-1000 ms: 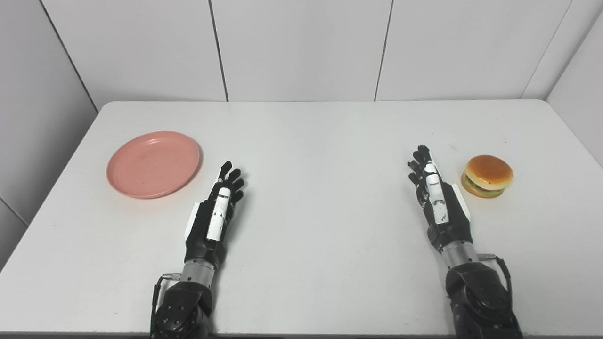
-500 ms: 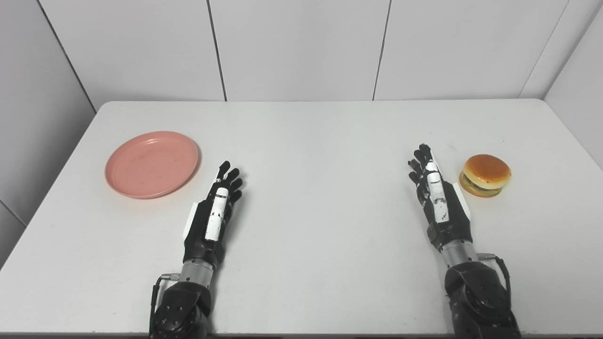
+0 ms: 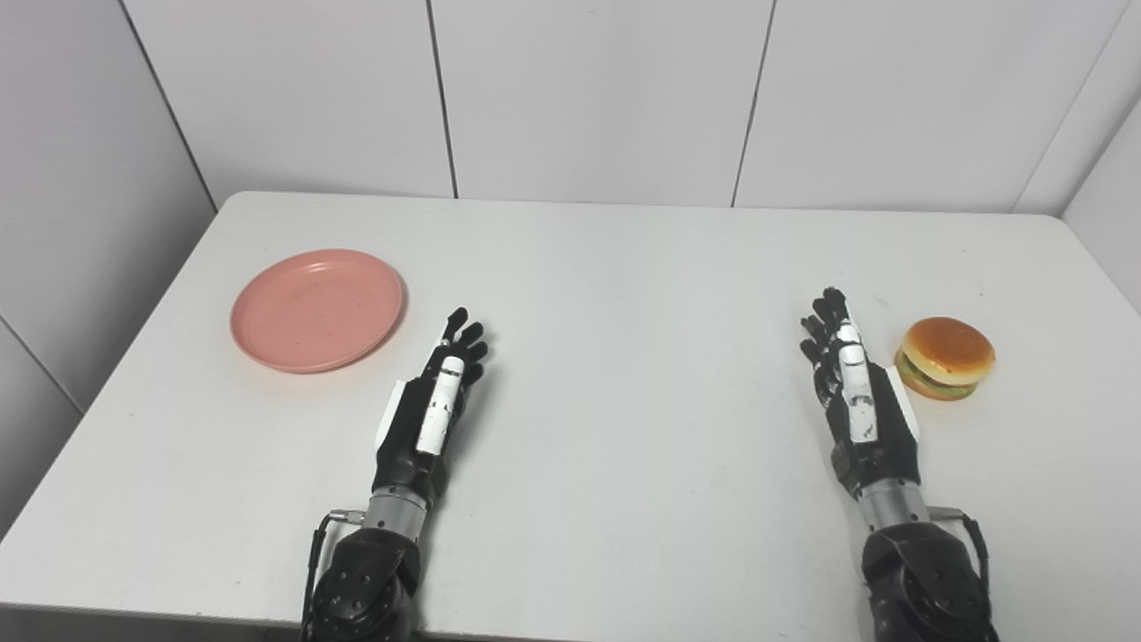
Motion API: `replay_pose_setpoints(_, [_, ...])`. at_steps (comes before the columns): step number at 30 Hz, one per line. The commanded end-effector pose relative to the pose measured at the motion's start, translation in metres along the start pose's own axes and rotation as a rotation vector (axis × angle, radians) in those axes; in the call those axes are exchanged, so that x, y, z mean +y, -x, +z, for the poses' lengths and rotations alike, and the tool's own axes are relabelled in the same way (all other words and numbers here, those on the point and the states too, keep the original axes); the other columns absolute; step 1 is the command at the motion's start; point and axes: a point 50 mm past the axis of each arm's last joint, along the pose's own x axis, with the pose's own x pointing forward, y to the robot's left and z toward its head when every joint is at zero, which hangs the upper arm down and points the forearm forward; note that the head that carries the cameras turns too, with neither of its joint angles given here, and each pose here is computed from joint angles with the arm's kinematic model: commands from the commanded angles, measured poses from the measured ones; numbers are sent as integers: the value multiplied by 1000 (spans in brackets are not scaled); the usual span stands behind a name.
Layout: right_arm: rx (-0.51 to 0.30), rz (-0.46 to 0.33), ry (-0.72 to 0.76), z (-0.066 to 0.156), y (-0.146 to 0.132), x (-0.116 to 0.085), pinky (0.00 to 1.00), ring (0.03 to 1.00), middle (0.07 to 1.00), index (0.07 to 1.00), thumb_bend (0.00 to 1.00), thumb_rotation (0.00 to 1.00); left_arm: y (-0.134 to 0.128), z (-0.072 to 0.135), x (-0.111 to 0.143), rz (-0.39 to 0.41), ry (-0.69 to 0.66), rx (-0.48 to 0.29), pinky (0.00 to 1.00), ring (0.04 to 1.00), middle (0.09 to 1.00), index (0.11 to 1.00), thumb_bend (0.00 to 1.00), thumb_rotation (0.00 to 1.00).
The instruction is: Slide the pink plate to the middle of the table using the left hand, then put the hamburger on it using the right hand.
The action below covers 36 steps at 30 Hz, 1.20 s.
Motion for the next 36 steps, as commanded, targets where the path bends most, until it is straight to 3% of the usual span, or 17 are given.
replay_pose_setpoints(1, [28, -10, -19, -20, 15, -10, 1000, 994, 997, 1000, 338, 1000, 2, -15, -18, -11, 21, 21, 958, 946, 958, 958, 350, 997])
replay_pose_setpoints(15, [29, -3, -61, -25, 16, -30, 1000, 1000, 1000, 1000, 214, 1000, -3, -24, -46, -15, -29, 35, 928, 943, 954, 954, 319, 1000])
replay_pose_setpoints(27, [21, -2, -78, -20, 18, -23, 1000, 1000, 1000, 1000, 167, 1000, -1, -20, -45, -11, -25, 32, 916, 940, 954, 955, 319, 1000])
replay_pose_setpoints(36, [17, 16, -79, -14, 17, -15, 1000, 1000, 1000, 1000, 168, 1000, -4, -1, -39, -14, 17, -11, 943, 954, 968, 963, 329, 1000])
